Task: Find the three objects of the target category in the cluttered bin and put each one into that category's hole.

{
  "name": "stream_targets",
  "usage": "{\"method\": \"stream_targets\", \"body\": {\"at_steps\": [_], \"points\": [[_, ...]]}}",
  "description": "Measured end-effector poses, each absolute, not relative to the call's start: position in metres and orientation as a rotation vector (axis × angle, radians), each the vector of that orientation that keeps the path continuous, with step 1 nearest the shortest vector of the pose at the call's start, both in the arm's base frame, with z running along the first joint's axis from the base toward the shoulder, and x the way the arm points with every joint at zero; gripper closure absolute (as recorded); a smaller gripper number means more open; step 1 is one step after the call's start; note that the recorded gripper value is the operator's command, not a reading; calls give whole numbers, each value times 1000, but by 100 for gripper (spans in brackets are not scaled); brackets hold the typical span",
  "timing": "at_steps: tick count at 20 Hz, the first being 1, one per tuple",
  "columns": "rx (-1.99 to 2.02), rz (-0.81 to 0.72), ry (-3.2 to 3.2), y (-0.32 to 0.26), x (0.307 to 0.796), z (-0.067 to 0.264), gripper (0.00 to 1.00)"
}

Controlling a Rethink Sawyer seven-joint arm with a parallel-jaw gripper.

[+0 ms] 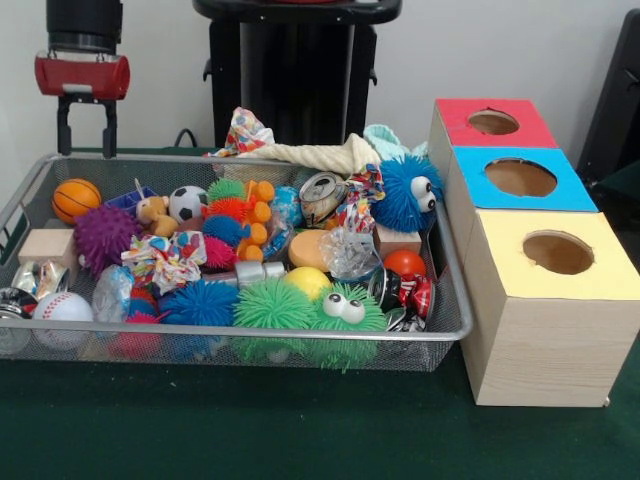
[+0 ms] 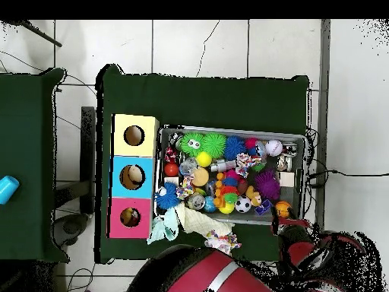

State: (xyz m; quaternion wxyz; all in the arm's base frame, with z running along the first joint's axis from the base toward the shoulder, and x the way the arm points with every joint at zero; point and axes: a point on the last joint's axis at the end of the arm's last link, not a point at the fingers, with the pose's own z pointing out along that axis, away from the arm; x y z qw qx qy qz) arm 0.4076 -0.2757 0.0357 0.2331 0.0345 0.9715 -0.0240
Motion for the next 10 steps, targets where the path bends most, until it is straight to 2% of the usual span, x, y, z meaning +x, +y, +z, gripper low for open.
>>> {"method": "stream_targets", "body": {"at_steps": [10], "points": [[56, -35, 2690, -261, 410, 25, 0]]}}
